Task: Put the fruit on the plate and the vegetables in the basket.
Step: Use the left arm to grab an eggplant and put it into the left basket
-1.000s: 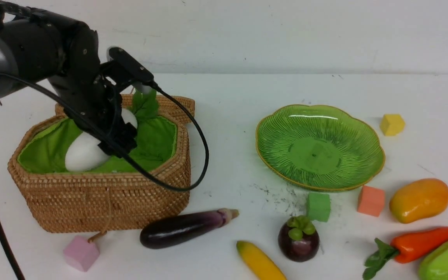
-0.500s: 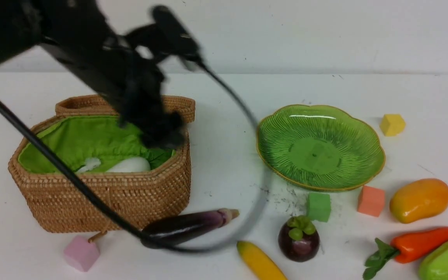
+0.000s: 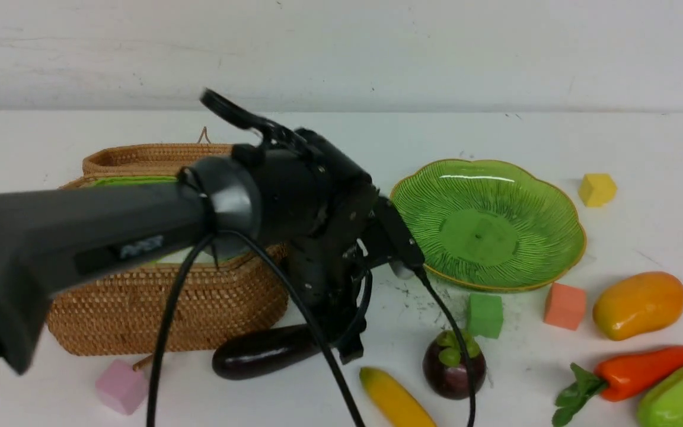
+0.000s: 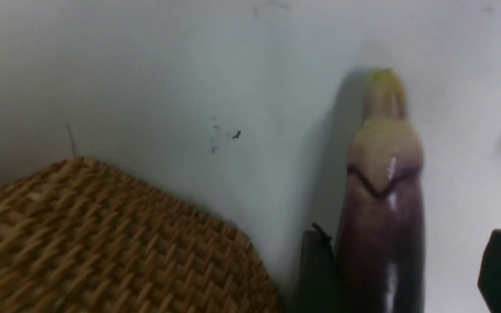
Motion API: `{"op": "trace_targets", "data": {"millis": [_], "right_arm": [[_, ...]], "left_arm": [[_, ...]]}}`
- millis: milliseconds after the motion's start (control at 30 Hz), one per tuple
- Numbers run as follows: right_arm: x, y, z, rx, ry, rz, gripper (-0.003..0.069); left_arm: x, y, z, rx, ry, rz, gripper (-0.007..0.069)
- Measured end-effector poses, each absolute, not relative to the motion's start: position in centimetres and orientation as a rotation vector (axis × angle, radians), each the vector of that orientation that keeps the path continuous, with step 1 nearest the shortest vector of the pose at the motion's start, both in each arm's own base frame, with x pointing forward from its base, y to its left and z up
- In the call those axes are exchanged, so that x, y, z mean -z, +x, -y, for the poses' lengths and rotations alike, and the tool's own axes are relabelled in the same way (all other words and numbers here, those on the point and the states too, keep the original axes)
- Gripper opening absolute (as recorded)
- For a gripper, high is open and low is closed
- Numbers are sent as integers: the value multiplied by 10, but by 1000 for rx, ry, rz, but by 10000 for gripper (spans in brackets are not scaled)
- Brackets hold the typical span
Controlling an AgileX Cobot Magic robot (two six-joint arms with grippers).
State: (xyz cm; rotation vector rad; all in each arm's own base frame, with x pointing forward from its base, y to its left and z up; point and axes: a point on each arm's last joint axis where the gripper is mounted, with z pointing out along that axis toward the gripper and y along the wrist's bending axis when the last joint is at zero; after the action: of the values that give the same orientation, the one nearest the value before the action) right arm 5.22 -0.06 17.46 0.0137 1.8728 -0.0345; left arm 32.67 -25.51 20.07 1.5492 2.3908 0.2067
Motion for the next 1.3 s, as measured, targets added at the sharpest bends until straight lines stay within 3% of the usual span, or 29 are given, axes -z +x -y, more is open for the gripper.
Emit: {"op": "trace_targets", "data": {"millis": [567, 667, 800, 933, 1167, 1300], "right_arm": [[-175, 52, 1, 35, 14, -1873, 243], [-175, 52, 1, 35, 14, -1873, 243], [-175, 52, 1, 35, 14, -1873, 243], [-175, 52, 1, 35, 14, -1873, 243], [-175, 52, 1, 35, 14, -1873, 243], [-175, 52, 1, 35, 14, -1873, 243]], "left_arm": [[-167, 334, 262, -209, 1588, -2402, 465], [-165, 334, 262, -207, 1594, -2409, 428], [-165, 333, 263, -200, 1646, -2390, 274], [-165, 333, 263, -203, 1672, -2378, 274], [-182, 331, 262, -209, 1689, -2417, 274], [-229, 320, 263, -73, 1692, -2372, 274]]}}
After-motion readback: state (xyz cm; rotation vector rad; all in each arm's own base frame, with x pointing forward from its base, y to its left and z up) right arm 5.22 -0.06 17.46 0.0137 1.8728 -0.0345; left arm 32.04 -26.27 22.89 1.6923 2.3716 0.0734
